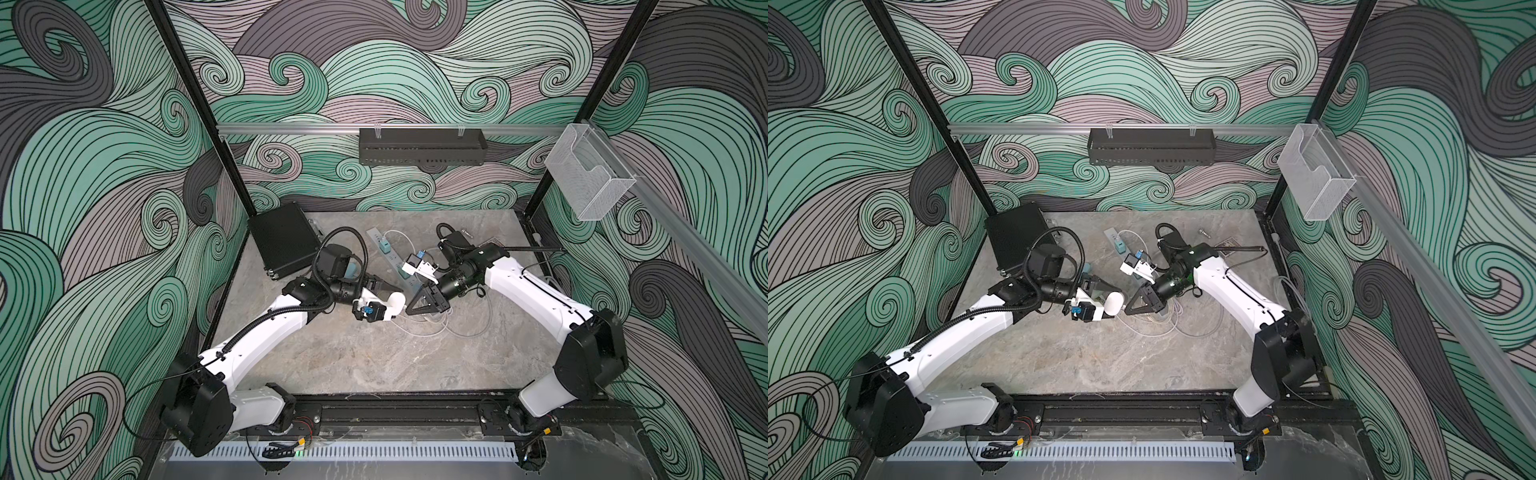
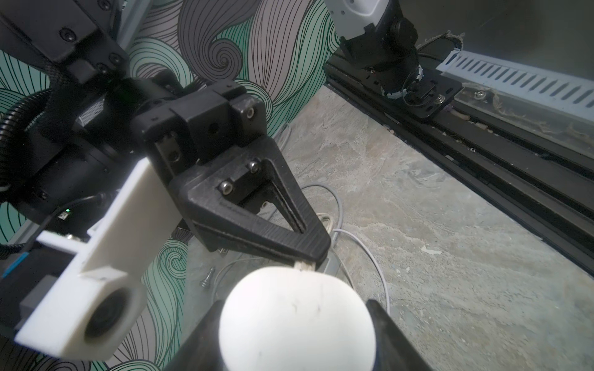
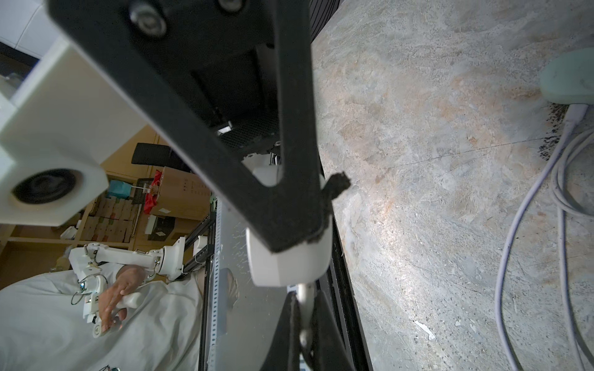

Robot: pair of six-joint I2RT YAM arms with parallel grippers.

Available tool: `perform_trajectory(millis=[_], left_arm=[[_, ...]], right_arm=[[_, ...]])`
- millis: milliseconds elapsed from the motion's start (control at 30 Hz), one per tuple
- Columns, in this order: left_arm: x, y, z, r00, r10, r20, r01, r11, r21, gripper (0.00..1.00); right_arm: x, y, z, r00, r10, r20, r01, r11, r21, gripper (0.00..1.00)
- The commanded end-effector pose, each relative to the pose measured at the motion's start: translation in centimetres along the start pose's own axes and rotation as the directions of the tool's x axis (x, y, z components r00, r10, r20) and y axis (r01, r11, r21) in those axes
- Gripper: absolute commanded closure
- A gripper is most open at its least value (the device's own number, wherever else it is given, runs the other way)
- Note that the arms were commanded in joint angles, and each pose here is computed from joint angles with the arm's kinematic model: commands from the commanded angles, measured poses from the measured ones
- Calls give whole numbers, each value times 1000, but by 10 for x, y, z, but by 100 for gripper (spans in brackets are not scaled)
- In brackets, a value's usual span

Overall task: Charge the bluetooth headset
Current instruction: Insert the charging cable into the bluetooth headset.

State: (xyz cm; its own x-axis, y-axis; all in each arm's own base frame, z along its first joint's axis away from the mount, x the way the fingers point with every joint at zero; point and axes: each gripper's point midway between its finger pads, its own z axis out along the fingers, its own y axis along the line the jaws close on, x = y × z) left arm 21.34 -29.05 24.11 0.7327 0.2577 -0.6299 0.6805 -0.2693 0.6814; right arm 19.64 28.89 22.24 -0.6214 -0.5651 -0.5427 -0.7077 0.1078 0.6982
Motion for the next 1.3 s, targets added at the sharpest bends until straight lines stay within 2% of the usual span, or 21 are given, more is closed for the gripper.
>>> perform_trajectory(millis=[0,600,700,800,900,1033,1133,1267], left_arm=[[-23,-11,8,995,23,96,-27,999,40,82],[-28,-9,16,987,-11,161,4,999,42,84],[-24,-7,15,991,-14,131,10,1000,29,84],[-10,-4,13,998,-46,37,47,999,-3,85],[4,1,10,996,-83,-27,81,996,-43,85],[23,3,5,989,-128,-78,123,990,-66,86],[36,7,-1,981,-174,-90,165,982,-95,88],[54,11,-10,966,-239,-100,223,963,-150,89]], right_arm=[[-29,22,-4,980,-186,74,189,981,-35,100],[-66,32,-3,949,-288,125,300,950,-85,100],[-62,29,-2,954,-276,114,286,956,-73,100],[-52,26,-1,961,-254,107,262,962,-73,100],[-41,20,-1,970,-222,97,229,971,-67,90],[-33,5,-3,985,-153,76,155,988,-24,71],[-31,-2,-10,990,-122,78,121,993,18,59],[-24,2,-22,986,-142,87,135,987,81,44]])
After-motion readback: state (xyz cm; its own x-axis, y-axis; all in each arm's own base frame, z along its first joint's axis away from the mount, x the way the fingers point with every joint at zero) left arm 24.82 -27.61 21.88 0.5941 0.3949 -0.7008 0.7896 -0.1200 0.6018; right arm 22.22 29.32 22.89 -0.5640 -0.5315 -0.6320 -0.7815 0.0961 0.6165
